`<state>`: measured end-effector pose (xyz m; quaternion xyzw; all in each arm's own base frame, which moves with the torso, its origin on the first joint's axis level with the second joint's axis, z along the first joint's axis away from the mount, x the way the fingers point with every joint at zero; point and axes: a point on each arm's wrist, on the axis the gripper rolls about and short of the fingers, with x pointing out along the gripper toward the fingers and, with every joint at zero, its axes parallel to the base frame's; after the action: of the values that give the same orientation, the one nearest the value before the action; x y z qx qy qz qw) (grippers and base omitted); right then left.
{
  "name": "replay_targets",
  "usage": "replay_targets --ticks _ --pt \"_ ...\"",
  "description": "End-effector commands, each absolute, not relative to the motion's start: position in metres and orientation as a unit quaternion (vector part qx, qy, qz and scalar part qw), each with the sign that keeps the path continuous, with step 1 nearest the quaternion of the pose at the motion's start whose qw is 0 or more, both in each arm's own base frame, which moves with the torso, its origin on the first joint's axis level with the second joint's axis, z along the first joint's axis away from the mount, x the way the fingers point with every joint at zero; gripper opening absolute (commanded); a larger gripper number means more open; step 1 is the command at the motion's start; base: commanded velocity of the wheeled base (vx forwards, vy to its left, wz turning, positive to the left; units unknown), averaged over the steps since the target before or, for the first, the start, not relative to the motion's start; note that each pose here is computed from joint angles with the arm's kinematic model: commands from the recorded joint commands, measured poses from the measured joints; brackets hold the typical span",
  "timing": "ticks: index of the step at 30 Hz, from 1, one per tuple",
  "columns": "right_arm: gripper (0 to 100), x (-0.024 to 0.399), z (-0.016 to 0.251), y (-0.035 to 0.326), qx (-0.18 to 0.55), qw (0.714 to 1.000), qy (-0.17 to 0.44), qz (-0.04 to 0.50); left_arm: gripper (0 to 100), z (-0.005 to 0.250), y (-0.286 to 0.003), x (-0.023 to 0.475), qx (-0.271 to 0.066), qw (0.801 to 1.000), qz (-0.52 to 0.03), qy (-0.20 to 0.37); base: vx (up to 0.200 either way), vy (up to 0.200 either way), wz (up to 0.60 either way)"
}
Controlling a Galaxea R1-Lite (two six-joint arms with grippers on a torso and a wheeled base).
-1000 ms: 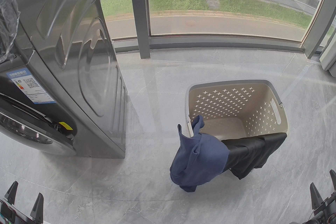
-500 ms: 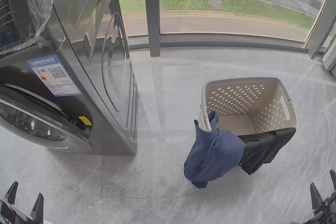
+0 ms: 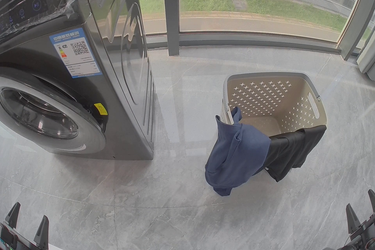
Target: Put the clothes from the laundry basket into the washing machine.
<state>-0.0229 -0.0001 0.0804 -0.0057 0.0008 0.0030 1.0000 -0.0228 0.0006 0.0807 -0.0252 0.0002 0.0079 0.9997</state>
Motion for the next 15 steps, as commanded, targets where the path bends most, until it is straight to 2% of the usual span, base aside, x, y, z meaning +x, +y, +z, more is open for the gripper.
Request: replay_targets --ticks 1,15 --pt "100 -0.0229 0.0756 -0.0001 -0.006 1.000 0.001 0.003 100 0.0760 0.0006 -0.0225 -0.025 1.000 0.008 0.002 0.000 0.200 0.00" --pt "100 -0.0229 0.0756 0.0000 -0.006 1.000 0.001 0.004 100 0.0760 0.0007 -0.0225 -0.025 1.000 0.008 0.002 0.000 0.200 0.00"
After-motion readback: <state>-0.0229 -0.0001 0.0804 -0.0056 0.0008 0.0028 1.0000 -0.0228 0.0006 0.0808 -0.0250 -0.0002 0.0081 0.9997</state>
